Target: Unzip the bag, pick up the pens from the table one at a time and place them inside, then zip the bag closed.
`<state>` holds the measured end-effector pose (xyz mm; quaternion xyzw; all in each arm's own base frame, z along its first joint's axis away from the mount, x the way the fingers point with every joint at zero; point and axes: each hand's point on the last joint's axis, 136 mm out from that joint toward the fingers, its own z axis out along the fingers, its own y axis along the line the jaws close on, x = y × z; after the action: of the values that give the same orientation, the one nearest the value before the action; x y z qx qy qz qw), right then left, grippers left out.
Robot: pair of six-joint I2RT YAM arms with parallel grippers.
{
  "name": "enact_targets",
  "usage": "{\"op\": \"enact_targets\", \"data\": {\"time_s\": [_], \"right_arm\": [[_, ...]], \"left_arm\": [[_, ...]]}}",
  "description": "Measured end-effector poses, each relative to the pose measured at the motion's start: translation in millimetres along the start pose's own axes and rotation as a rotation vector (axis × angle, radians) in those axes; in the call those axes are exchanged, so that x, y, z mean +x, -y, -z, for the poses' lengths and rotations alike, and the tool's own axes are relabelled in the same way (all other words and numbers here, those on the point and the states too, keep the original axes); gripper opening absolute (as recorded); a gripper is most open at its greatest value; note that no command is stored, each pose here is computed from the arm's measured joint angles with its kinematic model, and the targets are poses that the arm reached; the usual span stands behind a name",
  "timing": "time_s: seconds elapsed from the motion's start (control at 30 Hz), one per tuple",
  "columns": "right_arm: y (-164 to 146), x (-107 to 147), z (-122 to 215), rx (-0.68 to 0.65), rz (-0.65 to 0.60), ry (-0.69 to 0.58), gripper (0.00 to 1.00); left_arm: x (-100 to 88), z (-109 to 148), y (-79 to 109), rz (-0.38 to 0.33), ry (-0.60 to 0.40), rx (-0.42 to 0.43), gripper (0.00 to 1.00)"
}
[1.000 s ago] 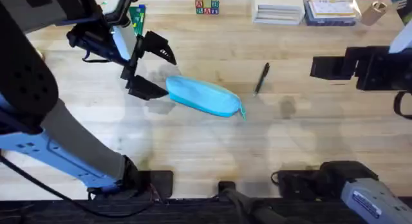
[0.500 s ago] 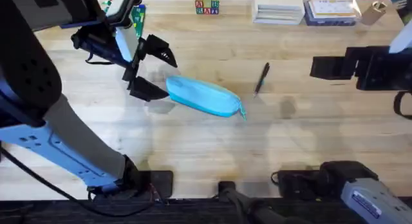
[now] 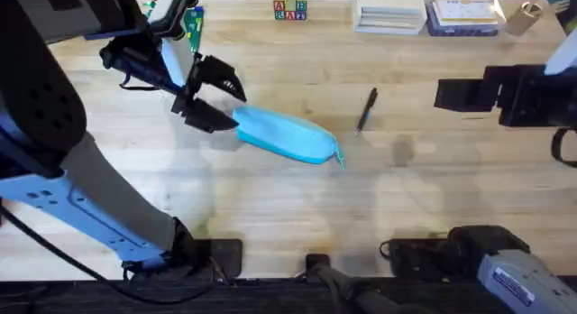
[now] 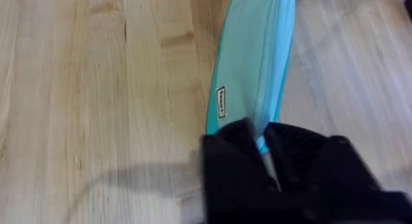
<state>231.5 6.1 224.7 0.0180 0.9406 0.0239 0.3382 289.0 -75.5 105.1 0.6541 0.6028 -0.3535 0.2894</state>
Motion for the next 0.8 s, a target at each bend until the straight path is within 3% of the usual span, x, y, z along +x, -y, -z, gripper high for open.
{"op": "enact_targets", "data": {"time_s": [0.13,0.17,0.63,0.8], "right_arm": [[0.0,-0.1,0.0,0.000,0.000,0.000,0.998],[0.0,0.0,-0.1,0.000,0.000,0.000,0.998],[-1.4,0.1,0.0,-0.008,0.002,-0.001,0.998],[-22.8,1.3,1.5,-0.134,0.084,-0.002,0.998]], "left_arm": [[-0.2,0.0,-0.9,-0.003,0.002,-0.004,0.137],[-0.1,0.0,-1.4,-0.005,0.002,-0.006,0.066],[-0.5,0.1,-1.6,-0.005,0.004,-0.007,0.041],[-0.5,0.1,-1.6,-0.005,0.004,-0.007,0.041]]}}
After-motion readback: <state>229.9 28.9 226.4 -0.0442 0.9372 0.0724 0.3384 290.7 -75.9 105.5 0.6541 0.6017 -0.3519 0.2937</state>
